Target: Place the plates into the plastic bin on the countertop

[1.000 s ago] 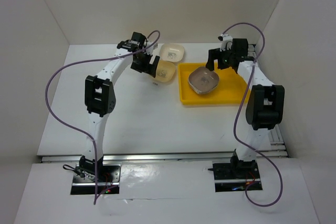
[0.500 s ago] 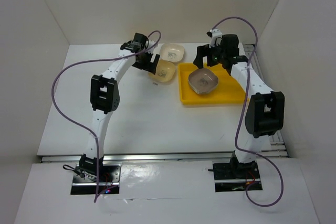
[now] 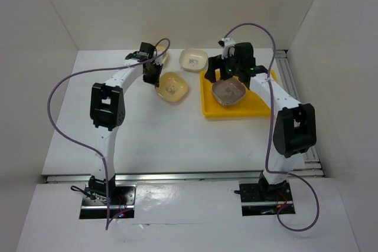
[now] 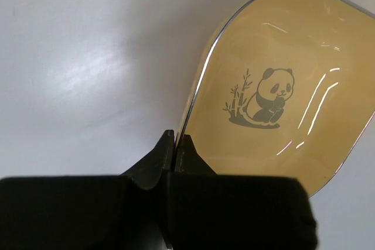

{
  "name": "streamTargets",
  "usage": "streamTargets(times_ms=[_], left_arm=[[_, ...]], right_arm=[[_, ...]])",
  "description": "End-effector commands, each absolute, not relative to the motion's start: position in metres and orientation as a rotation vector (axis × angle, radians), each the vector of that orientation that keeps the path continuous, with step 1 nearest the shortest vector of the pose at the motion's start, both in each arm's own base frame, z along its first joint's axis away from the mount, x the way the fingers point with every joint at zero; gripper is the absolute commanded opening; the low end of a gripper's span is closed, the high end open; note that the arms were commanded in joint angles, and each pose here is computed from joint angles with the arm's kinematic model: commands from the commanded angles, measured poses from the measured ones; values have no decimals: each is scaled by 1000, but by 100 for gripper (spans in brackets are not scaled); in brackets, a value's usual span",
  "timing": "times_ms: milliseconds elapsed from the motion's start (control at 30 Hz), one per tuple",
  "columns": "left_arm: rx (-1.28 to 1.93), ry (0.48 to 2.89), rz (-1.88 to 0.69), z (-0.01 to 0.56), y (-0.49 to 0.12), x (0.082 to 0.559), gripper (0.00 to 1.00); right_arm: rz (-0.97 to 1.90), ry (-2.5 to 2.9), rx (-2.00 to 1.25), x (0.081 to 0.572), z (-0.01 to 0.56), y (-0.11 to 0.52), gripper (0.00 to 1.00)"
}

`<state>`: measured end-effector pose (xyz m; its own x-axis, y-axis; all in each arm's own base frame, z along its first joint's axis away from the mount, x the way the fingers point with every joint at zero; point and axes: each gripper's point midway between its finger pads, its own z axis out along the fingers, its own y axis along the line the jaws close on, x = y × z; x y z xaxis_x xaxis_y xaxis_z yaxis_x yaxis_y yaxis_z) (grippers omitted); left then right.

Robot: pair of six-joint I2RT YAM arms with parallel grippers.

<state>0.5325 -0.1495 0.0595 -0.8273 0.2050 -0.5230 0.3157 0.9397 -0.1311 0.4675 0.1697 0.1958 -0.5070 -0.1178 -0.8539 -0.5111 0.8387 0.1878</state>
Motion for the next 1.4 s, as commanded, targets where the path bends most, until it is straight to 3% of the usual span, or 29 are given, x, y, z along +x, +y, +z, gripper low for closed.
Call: streamTargets(times_ms=[0,267,467,500,567,600,633,667,700,733,767,800,833,1067,1367], left_arm=[[455,2521,-302,98,-139,504,0],[583,2462,-429,150,-142,456,0],[545,2423,-585,188,-151,441,0],[546,2409,-582,194,-151,440,0],[537,2399,-584,203,-151,438,0],[538,2390,-582,207,-151,437,0],[530,2385,-552,209,-148,441,2],[526,2386,-540,212,-146,441,10],[512,2395,-533,210,-146,444,22],[508,2399,-522,208,-145,447,41],[496,2400,-484,211,-140,450,74],[479,2407,-475,208,-139,453,94],[480,2391,-473,214,-140,456,99],[446,2312,-465,237,-144,506,99],[502,2297,-452,204,-171,544,99]], right_arm=[[630,1962,-548,467,220,233,96],[714,1955,-751,477,192,336,94],[691,1997,-793,471,158,359,94],[691,2008,-795,469,154,358,90],[713,2003,-807,466,152,361,71],[718,2001,-817,463,152,365,24],[706,1992,-808,464,155,363,9],[694,2004,-803,464,150,361,0],[695,1993,-802,463,156,361,0],[678,1993,-792,464,159,358,0],[662,2012,-786,463,152,355,0],[639,2001,-760,467,162,345,0],[633,2002,-748,469,164,339,0],[508,2044,-509,480,182,224,0],[383,2067,-377,464,193,89,0]])
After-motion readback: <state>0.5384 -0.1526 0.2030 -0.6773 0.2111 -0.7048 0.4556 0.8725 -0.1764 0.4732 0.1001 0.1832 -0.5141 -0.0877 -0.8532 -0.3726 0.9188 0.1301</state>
